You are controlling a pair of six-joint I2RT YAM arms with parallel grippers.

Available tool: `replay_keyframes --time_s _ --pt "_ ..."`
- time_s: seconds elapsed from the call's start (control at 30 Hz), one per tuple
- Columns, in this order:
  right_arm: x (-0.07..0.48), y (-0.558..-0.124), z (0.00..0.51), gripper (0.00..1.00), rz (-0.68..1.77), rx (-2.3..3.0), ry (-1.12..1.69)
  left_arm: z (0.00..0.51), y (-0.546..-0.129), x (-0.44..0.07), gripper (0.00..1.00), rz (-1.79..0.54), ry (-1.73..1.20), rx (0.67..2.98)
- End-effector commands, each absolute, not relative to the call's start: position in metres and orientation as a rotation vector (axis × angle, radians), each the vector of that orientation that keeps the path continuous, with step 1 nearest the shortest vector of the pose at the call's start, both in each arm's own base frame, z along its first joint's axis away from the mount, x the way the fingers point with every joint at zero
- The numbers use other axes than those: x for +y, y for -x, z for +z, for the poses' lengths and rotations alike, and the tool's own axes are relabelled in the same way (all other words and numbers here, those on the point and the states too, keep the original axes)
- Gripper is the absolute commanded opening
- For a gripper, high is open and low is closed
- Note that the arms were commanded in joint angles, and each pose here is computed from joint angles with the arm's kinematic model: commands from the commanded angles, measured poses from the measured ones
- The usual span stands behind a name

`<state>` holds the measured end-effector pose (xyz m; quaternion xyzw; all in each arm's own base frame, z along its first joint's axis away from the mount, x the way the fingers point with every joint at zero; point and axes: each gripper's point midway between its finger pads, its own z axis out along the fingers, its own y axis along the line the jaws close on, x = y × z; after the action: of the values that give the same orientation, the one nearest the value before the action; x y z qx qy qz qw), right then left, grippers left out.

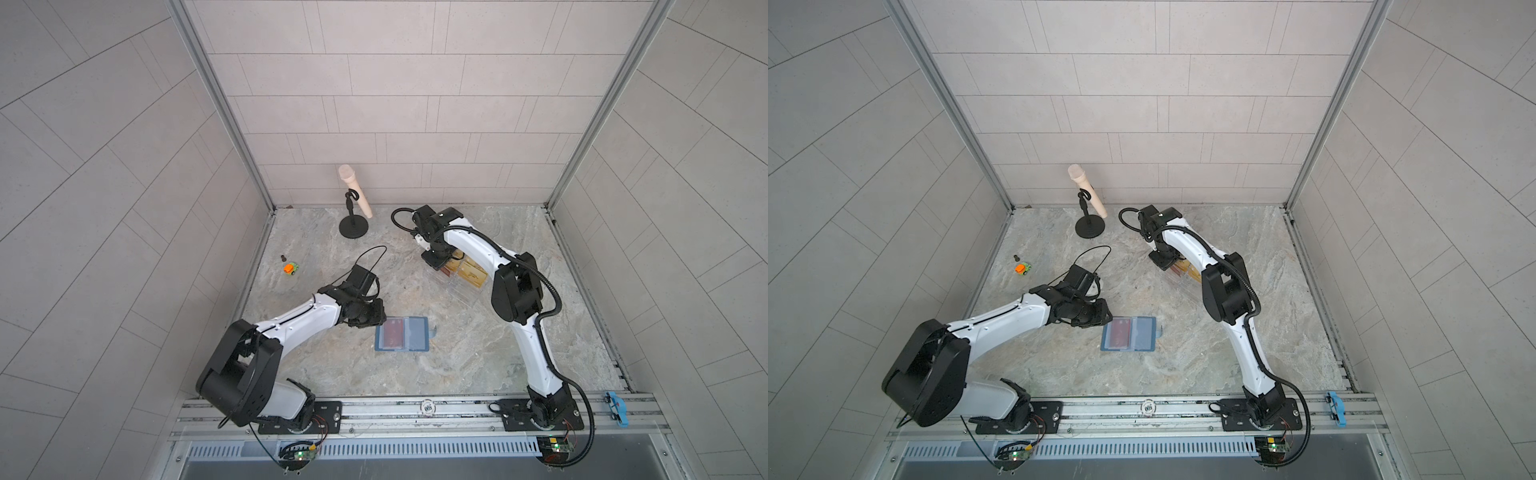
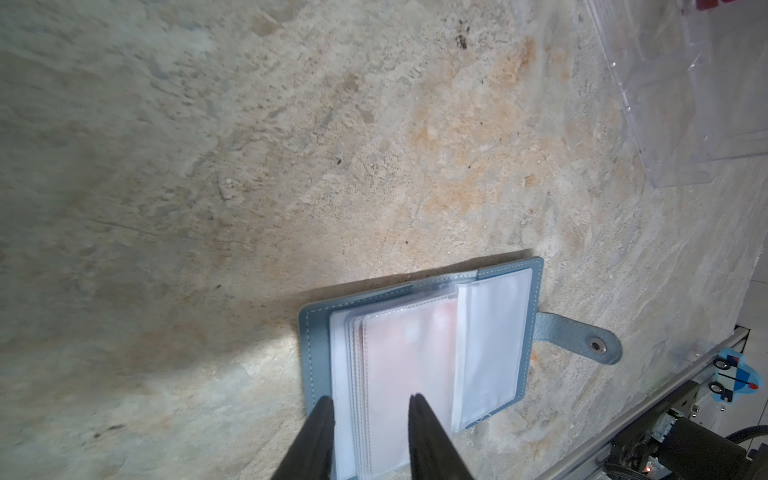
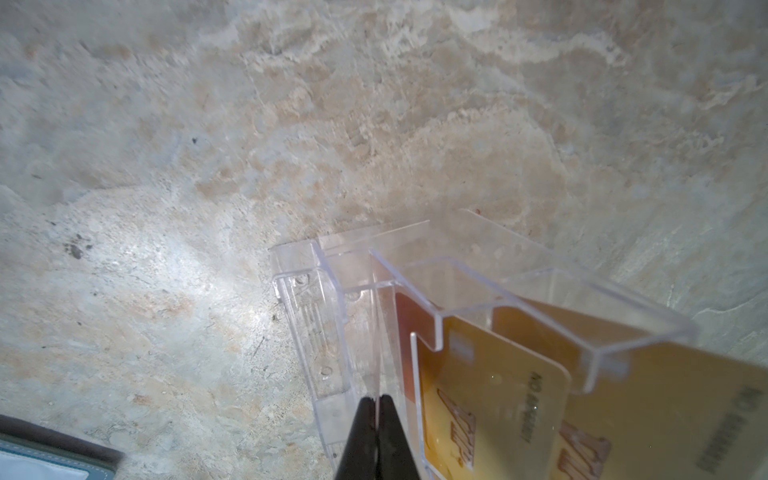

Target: Put the credit cards into the card holder

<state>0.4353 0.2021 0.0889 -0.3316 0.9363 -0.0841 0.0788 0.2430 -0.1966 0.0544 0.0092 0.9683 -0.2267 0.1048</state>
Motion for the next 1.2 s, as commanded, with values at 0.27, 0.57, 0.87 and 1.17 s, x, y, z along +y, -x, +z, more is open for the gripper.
replay_keyframes --time_s 0.27,0.57,0.87,1.17 --pt "0.201 -0.427 0.13 0.0 -0.22 2.762 1.01 0.064 -0.244 -0.198 0.35 -0.677 -0.057 2.842" --pt "0.204 -0.413 0.167 0.0 -0.111 2.754 0.914 0.075 -0.244 -0.195 0.36 -0.669 -0.059 2.801" --pt "0.26 -0.357 0.194 0.0 0.695 2.688 0.639 0.086 -0.237 -0.191 0.34 -0.609 -0.13 2.714" --pt "0.288 -0.288 0.155 0.0 1.127 2.631 0.311 0.075 -0.233 -0.198 0.3 -0.651 -0.107 2.688"
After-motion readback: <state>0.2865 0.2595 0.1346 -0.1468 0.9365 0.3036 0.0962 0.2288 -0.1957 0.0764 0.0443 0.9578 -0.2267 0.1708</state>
